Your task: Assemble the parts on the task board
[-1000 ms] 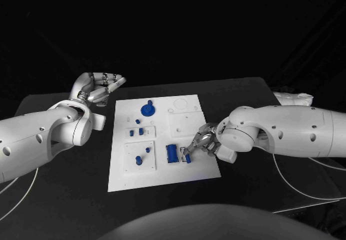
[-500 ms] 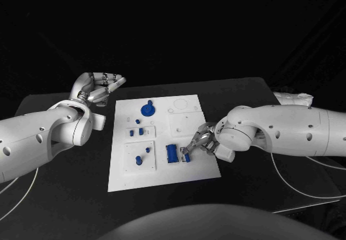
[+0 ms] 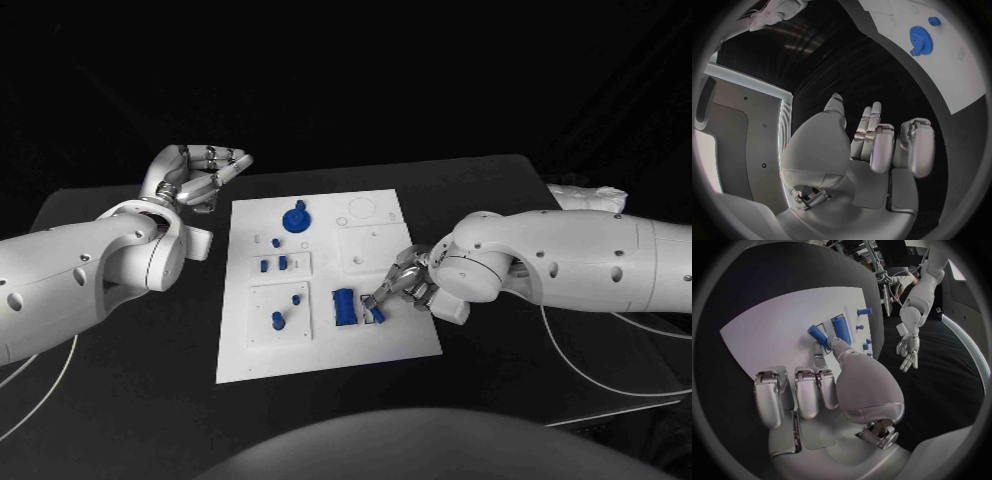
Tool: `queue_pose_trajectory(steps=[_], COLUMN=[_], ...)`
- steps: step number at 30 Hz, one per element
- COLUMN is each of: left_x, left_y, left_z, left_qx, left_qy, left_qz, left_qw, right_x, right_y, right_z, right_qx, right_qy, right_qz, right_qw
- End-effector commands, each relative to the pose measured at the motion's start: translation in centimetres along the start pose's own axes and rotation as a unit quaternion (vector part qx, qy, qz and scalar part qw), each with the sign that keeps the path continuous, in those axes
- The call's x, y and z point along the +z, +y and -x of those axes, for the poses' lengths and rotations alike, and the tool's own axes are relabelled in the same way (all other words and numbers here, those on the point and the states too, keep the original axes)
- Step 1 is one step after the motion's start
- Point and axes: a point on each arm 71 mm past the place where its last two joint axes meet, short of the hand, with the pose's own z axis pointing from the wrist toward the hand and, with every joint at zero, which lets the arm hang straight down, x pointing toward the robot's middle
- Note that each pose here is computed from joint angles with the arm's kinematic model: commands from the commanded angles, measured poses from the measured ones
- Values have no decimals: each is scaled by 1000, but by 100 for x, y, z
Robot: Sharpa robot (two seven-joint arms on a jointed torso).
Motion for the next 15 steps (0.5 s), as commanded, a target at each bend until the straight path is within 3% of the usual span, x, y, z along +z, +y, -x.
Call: queue_pose_trajectory(steps=[1, 15], left_x=[3, 2], left_y=[-16, -15], left_z=[-25, -21], left_qx=[-4, -4], left_qy=[8, 8], left_qz=[-4, -3], left_qw=[1000, 1000], right_x=[8, 21], right_y=[9, 28], right_z=[-27, -34], right_qx=[-11, -11], right_qy=[3, -2], right_qz=[-3, -6], right_qw=[1000, 1000])
